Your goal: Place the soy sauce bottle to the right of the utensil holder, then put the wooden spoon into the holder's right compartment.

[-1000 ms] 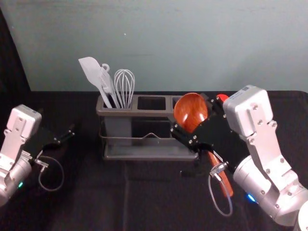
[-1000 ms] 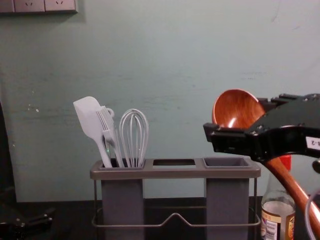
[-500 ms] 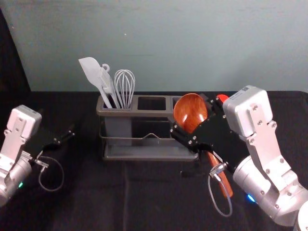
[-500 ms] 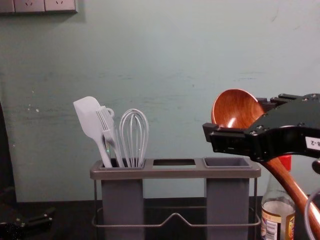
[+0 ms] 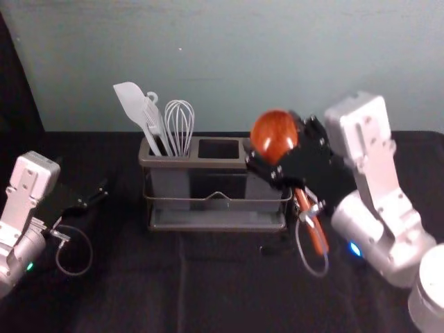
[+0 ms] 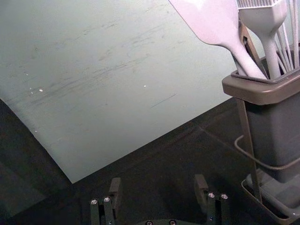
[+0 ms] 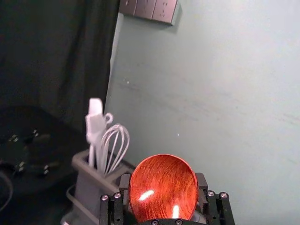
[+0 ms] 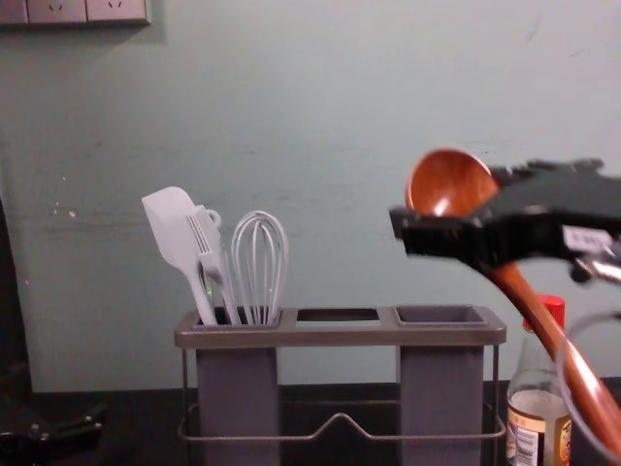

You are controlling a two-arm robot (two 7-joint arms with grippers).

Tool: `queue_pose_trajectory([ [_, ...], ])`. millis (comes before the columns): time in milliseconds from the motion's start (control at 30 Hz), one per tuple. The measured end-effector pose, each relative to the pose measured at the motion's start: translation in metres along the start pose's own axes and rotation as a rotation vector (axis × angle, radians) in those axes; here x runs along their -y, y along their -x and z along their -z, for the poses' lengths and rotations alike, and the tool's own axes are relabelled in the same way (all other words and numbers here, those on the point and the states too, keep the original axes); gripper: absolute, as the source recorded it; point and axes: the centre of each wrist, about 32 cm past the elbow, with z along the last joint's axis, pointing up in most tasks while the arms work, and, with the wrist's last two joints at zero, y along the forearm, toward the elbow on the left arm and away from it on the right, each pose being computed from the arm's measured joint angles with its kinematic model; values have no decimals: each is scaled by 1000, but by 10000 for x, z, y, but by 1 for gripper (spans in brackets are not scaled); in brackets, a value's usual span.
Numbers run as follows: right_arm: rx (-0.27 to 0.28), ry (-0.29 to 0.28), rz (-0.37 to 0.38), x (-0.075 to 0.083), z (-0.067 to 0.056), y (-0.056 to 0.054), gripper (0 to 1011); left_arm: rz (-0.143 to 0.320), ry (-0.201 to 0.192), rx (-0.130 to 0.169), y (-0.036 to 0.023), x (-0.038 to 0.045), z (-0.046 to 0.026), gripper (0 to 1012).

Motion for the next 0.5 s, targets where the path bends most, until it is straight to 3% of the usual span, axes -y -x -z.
queue_pose_trajectory([
  [167, -13, -37, -9, -375, -74, -205, 839, 0, 0, 0, 0, 0, 0, 1012],
  [200, -13, -37, -9, -375, -74, -205, 839, 0, 0, 0, 0, 0, 0, 1012],
  [267, -11, -61, -16, -582, -123, -292, 839, 0, 0, 0, 0, 0, 0, 1011],
  [500, -3, -125, -26, -972, -197, -418, 839, 0, 0, 0, 0, 0, 0, 1011],
])
